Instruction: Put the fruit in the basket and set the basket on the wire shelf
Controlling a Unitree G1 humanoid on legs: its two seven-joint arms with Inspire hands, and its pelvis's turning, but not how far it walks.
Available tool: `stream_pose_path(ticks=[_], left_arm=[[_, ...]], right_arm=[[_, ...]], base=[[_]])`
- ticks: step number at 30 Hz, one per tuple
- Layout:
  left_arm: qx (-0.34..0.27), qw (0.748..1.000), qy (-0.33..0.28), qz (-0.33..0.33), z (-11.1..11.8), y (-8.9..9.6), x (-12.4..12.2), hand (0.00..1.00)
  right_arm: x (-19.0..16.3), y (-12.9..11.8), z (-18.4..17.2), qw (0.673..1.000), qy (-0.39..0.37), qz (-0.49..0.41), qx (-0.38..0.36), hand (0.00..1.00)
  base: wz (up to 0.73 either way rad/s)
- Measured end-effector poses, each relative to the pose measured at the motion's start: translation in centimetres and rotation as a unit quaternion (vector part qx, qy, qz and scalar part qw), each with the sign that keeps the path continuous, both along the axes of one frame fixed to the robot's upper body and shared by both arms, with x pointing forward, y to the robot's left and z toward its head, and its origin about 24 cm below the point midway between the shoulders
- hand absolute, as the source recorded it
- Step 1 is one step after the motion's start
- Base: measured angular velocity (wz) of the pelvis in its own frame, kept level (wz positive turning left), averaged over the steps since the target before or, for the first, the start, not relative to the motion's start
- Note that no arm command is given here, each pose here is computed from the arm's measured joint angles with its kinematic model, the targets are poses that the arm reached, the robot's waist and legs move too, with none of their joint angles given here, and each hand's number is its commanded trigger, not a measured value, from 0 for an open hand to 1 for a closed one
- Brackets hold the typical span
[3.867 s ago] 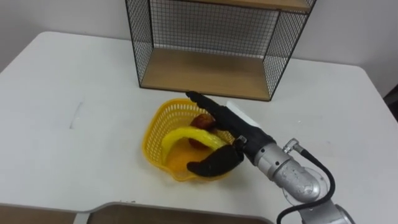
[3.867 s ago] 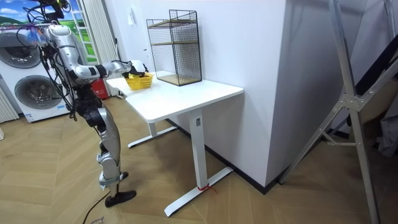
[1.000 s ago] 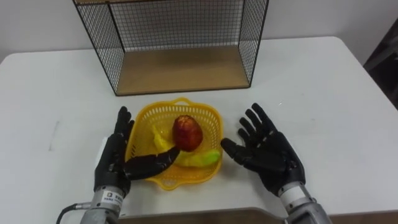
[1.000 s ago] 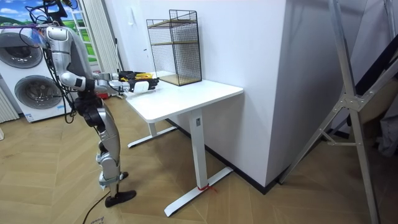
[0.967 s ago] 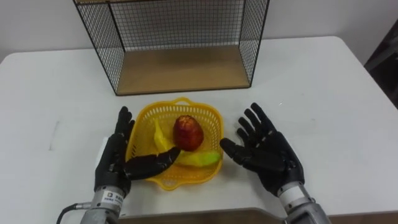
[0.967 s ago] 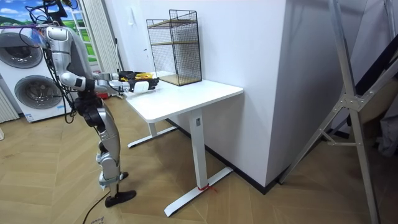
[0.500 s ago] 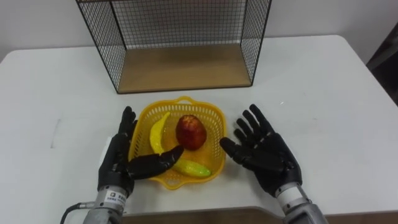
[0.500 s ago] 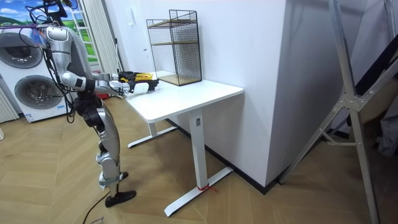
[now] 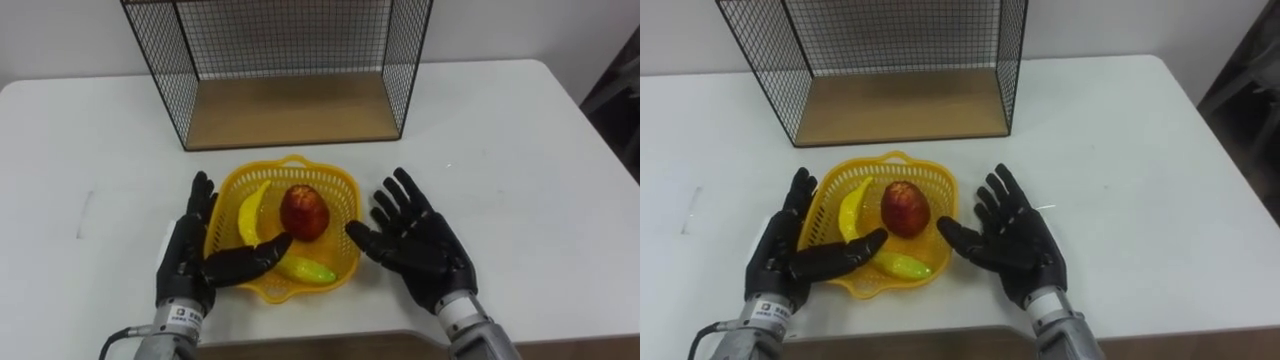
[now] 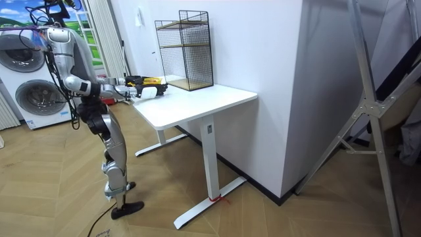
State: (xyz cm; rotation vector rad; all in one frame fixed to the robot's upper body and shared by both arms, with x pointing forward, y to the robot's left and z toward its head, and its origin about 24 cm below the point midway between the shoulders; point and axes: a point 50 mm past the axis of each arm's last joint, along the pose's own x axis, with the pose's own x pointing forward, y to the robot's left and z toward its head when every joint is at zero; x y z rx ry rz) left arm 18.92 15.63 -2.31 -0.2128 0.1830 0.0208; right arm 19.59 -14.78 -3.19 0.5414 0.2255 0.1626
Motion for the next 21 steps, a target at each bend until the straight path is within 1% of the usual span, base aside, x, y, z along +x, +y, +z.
stream_pose_path(ticks=[3, 7, 12, 16, 21], left_arm=[[-0.003, 1.000, 0.001, 0.002, 0.0, -0.2, 0.0, 0.00], [-0.013, 1.000, -0.004, -0.002, 0.2, -0.9, 0.3, 0.00], [-0.021, 1.000, -0.009, -0.017, 0.4, -1.9, 0.6, 0.00], [-0.029, 0.999, -0.032, -0.031, 1.4, -2.7, 1.4, 0.00], [-0.030, 0.998, -0.043, -0.040, 1.8, -3.1, 1.8, 0.00]], right_arm=[[0.0, 0.3, 0.1, 1.000, -0.003, 0.005, -0.020, 0.00], [0.2, 0.8, 0.2, 0.999, -0.009, 0.016, -0.043, 0.00], [0.4, 1.4, 0.3, 0.998, -0.012, 0.031, -0.044, 0.00], [0.7, 1.9, 0.5, 0.998, -0.016, 0.039, -0.041, 0.00], [1.0, 1.9, 0.6, 0.999, -0.017, 0.034, -0.038, 0.00]], base=[[0.00], [0.00], [0.00], [0.00], [0.00]])
